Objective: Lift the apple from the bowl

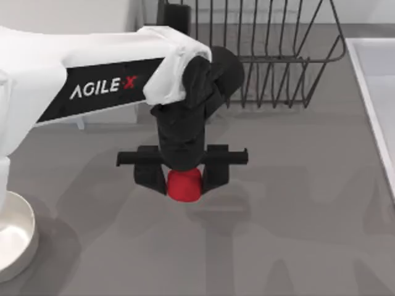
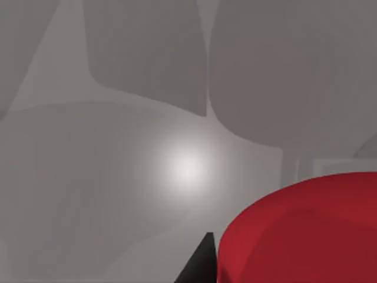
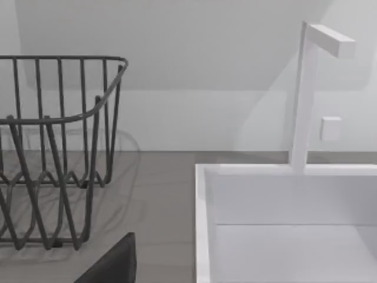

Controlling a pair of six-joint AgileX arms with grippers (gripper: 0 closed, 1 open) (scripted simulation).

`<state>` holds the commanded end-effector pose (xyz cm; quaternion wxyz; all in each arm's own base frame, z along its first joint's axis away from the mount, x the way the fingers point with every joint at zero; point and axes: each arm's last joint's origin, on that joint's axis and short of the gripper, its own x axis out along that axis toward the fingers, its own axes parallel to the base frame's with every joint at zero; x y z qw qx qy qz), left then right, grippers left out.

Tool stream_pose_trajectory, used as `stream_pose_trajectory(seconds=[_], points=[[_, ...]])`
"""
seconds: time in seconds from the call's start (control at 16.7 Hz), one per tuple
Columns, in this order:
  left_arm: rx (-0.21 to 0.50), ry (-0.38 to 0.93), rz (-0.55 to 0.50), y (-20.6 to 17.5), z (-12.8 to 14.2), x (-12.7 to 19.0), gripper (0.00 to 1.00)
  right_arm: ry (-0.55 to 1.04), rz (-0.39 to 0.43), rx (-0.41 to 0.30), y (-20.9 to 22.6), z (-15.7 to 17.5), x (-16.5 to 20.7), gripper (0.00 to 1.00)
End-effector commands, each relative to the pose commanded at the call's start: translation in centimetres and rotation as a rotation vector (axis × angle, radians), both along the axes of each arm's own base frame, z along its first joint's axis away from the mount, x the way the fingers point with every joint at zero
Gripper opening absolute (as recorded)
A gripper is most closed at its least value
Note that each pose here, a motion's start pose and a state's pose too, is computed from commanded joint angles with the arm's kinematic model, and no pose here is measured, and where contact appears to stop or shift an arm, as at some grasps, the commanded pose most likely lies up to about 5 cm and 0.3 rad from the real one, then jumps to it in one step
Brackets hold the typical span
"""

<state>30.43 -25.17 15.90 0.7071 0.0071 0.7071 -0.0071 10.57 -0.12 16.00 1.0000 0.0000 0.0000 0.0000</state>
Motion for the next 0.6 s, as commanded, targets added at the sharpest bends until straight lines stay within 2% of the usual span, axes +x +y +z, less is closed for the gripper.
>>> stream_pose_trajectory(seconds=[0.54, 0.6], points=[[0.000, 0.000, 0.000, 0.00, 0.00, 0.00, 0.98, 0.000, 0.000, 0.000, 0.00, 0.00, 0.00, 1.00], [0.000, 0.000, 0.000, 0.00, 0.00, 0.00, 1.00, 0.000, 0.000, 0.000, 0.00, 0.00, 0.00, 1.00]])
